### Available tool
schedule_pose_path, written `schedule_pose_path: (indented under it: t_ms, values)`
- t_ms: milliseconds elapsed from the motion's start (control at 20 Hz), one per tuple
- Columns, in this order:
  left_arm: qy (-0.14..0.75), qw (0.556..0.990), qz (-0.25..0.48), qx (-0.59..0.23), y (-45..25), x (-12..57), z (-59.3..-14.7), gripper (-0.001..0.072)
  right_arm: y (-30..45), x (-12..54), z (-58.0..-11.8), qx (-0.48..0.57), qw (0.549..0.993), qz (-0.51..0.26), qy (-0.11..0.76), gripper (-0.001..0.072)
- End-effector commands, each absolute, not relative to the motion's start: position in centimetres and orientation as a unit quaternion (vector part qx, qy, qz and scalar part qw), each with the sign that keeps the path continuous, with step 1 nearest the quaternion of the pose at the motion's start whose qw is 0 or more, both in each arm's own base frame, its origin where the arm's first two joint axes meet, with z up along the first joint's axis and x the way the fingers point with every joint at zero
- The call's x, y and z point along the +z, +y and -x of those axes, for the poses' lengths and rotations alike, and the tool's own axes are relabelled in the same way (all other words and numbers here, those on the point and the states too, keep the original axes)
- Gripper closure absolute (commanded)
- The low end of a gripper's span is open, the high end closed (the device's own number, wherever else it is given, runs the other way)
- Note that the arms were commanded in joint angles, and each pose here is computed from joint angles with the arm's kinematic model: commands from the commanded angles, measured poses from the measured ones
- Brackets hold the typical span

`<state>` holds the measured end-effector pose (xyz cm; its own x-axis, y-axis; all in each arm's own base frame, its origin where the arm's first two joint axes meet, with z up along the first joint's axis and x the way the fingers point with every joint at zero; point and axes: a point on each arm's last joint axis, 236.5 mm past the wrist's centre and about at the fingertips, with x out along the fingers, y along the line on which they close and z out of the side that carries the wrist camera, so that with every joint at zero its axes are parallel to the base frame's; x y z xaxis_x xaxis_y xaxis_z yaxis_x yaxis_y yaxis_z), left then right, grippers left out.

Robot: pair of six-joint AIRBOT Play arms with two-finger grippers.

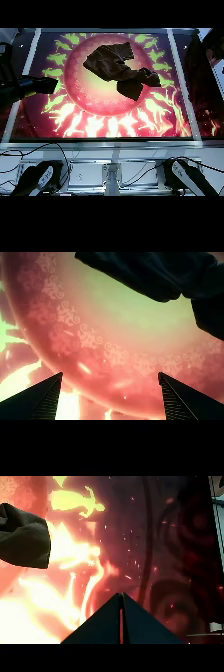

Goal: Fold the clothes and pants, and hang the long-sleeved shirts on hangers.

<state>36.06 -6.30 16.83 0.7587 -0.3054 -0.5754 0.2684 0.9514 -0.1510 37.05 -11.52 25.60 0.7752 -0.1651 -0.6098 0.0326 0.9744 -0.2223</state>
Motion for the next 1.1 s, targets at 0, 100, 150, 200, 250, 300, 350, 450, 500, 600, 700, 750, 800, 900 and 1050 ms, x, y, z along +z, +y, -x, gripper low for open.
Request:
schedule_pose_path:
  t_ms: [0, 100, 150, 200, 250, 300, 350, 450, 500, 600, 700, 750, 800, 900, 1050]
  values:
    - [0.311, 0.938, 0.03, -0.153, -6.3, 16.9, -36.1, 0.0015, -11.5, 25.6, -37.1, -0.052, 0.937, 0.1, 0.331, 0.07]
    - [0.311, 0.938, 0.03, -0.153, -6.3, 16.9, -36.1, 0.0015, -11.5, 25.6, -37.1, -0.052, 0.937, 0.1, 0.331, 0.07]
    - [0.311, 0.938, 0.03, -0.153, -6.3, 16.9, -36.1, 0.0015, -11.5, 25.6, -37.1, -0.052, 0.937, 0.1, 0.331, 0.07]
    - [0.311, 0.938, 0.03, -0.153, -6.3, 16.9, -36.1, 0.0015, -11.5, 25.6, -37.1, -0.052, 0.937, 0.1, 0.331, 0.07]
    - [0.311, 0.938, 0.03, -0.153, -6.3, 16.9, -36.1, 0.0015, -11.5, 25.6, -37.1, -0.052, 0.937, 0.1, 0.331, 0.07]
    - [0.311, 0.938, 0.03, -0.153, -6.3, 16.9, -36.1, 0.0015, -11.5, 25.6, -37.1, -0.052, 0.937, 0.1, 0.331, 0.07]
    - [0.311, 0.938, 0.03, -0.153, -6.3, 16.9, -36.1, 0.0015, -11.5, 25.6, -37.1, -0.052, 0.937, 0.1, 0.331, 0.07]
    - [0.311, 0.938, 0.03, -0.153, -6.3, 16.9, -36.1, 0.0015, -11.5, 25.6, -37.1, -0.052, 0.937, 0.1, 0.331, 0.07]
    - [0.311, 0.938, 0.03, -0.153, -6.3, 16.9, -36.1, 0.0015, -11.5, 25.6, -37.1, -0.052, 0.937, 0.1, 0.331, 0.07]
    - [0.311, 0.938, 0.03, -0.153, -6.3, 16.9, -36.1, 0.0015, -11.5, 25.6, -37.1, -0.052, 0.937, 0.1, 0.331, 0.07]
    - [0.309, 0.938, 0.03, -0.152, -6.3, 16.9, -36.2, 0.0015, -11.5, 25.6, -37.1, -0.052, 0.937, 0.1, 0.331, 0.07]
    - [0.297, 0.943, 0.031, -0.146, -6.0, 17.4, -36.7, 0.0015, -11.5, 25.6, -37.1, -0.052, 0.937, 0.1, 0.331, 0.07]
    - [0.279, 0.95, 0.035, -0.139, -5.8, 18.0, -37.5, 0.0015, -11.3, 25.7, -37.1, -0.05, 0.938, 0.098, 0.33, 0.07]
    - [0.273, 0.951, 0.045, -0.14, -5.9, 18.1, -37.9, 0.0015, -10.2, 25.9, -37.5, -0.031, 0.944, 0.08, 0.319, 0.07]
    - [0.268, 0.952, 0.047, -0.138, -5.9, 18.3, -38.1, 0.0015, -7.4, 27.0, -38.8, 0.015, 0.959, 0.031, 0.283, 0.07]
